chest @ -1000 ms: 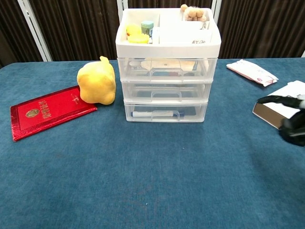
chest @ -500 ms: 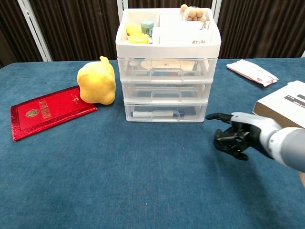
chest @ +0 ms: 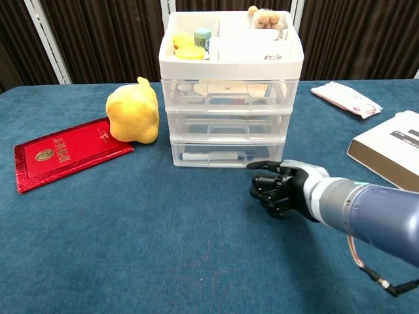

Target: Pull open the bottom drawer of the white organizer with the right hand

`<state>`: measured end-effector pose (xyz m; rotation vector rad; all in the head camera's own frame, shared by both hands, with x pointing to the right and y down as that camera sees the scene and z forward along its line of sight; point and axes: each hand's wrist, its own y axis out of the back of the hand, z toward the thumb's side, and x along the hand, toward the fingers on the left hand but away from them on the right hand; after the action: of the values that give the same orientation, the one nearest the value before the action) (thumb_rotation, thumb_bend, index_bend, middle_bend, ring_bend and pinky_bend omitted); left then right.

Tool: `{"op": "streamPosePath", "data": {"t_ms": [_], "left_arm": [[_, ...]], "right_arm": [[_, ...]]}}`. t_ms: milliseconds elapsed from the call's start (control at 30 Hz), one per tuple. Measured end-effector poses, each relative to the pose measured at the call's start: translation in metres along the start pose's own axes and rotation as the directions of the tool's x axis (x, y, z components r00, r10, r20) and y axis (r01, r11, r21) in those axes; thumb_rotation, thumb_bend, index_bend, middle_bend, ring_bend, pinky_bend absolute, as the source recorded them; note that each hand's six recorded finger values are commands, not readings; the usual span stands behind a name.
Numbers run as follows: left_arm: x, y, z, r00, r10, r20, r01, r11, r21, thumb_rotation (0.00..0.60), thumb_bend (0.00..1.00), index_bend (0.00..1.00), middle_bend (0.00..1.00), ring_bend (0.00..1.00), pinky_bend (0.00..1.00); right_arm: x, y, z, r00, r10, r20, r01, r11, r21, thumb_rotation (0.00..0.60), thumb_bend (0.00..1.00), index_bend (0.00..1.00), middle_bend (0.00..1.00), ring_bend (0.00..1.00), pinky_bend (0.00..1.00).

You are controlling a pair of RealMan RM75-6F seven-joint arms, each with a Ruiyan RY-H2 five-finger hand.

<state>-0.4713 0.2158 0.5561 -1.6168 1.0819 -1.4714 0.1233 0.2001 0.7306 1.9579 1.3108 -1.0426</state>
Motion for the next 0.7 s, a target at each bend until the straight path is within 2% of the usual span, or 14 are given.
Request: {"op": "streamPosePath", "data": {"t_ms": [433,700], "left_arm": [[-0.001,0.001,0.001,1.0,0.004,0.004,-0.004,1.0,-0.009,0.6,0.04,0.01,0.0,0.0,0.0],[-0.001,0.001,0.001,1.0,0.005,0.003,-0.005,1.0,-0.015,0.6,0.04,0.01,0.0,0.0,0.0]], "right_arm": [[-0.006,-0.016,0.007,0.999,0.029,0.02,-0.025,0.983,-0.182,0.6,0.85,0.12,0.83,0.83,0.89],[-0.014,-0.024,0.01,0.997,0.064,0.049,-0.047,0.956,-0.29,0.6,0.85,0.12,0.83,0.83,0.89]]}}
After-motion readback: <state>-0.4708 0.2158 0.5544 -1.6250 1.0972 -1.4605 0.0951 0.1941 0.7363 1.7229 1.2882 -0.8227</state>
